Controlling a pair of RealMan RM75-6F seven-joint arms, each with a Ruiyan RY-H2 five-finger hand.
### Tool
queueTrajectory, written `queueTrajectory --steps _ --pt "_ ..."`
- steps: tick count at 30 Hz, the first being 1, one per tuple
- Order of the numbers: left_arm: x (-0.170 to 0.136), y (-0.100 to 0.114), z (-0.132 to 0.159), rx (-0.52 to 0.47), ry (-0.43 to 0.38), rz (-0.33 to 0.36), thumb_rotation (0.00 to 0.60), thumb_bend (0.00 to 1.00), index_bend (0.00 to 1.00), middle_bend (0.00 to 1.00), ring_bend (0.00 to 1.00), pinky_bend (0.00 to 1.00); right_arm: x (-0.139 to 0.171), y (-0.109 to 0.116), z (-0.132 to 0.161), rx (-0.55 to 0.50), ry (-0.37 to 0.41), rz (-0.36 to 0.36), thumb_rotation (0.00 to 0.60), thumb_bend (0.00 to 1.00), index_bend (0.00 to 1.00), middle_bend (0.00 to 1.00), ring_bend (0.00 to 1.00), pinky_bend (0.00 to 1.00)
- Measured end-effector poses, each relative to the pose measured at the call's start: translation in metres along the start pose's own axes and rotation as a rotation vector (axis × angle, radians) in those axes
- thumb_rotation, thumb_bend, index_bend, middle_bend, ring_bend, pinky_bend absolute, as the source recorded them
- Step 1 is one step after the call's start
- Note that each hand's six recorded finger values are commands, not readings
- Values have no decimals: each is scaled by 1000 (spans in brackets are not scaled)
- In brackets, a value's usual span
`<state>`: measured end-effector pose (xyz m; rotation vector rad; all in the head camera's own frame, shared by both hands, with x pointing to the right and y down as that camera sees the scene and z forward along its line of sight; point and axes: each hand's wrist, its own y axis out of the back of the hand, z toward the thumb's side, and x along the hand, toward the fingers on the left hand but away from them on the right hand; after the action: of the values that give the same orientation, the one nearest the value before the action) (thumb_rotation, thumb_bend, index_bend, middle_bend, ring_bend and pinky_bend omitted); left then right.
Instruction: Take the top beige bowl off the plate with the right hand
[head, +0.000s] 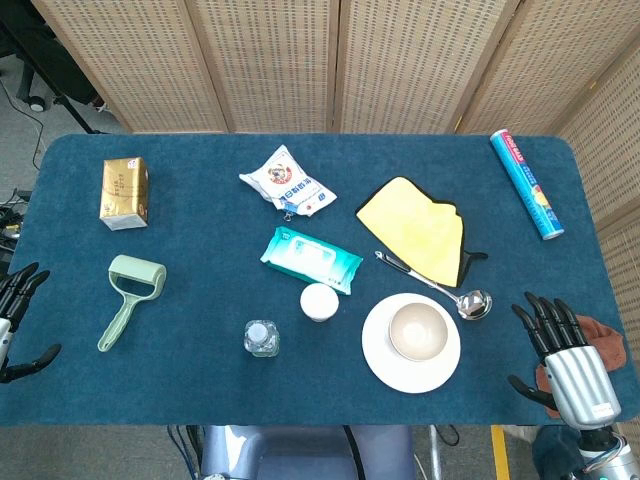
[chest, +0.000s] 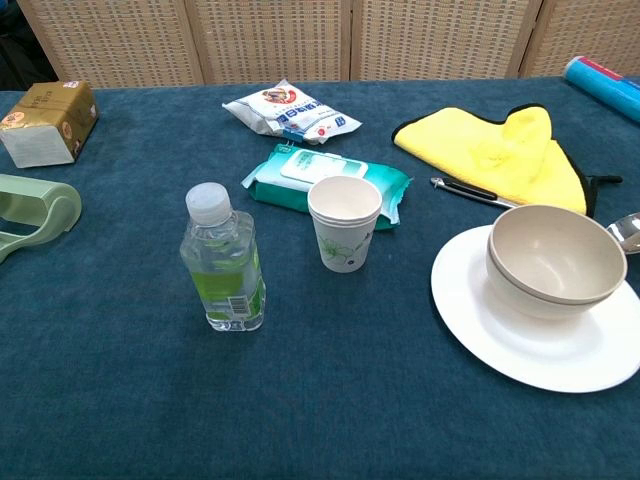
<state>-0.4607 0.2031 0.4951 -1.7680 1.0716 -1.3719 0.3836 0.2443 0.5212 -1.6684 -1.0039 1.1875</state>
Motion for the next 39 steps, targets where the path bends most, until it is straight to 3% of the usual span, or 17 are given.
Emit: queueTrajectory --steps 5,10,15,20,27,39 --pt "0 1 -1 -2 2 2 600 242 0 0 0 0 0 0 0 -3 0 3 600 0 81 0 0 0" --pt "0 1 -1 -5 3 3 600 242 0 0 0 0 0 -2 0 -14 1 14 600 10 221 0 0 0" --pt "1 1 -1 -1 6 6 600 242 0 0 0 0 -5 -11 3 -53 27 60 600 247 317 0 0 0" --pt "1 1 -1 -1 12 6 600 242 0 0 0 0 -15 -24 11 -94 72 138 600 356 356 0 0 0" --pt "-1 3 -1 -7 10 12 600 242 0 0 0 0 -35 -43 39 -123 161 239 600 343 398 0 0 0" --pt "-1 5 -3 -17 6 12 600 242 0 0 0 0 -42 -93 79 -145 195 362 600 352 398 0 0 0"
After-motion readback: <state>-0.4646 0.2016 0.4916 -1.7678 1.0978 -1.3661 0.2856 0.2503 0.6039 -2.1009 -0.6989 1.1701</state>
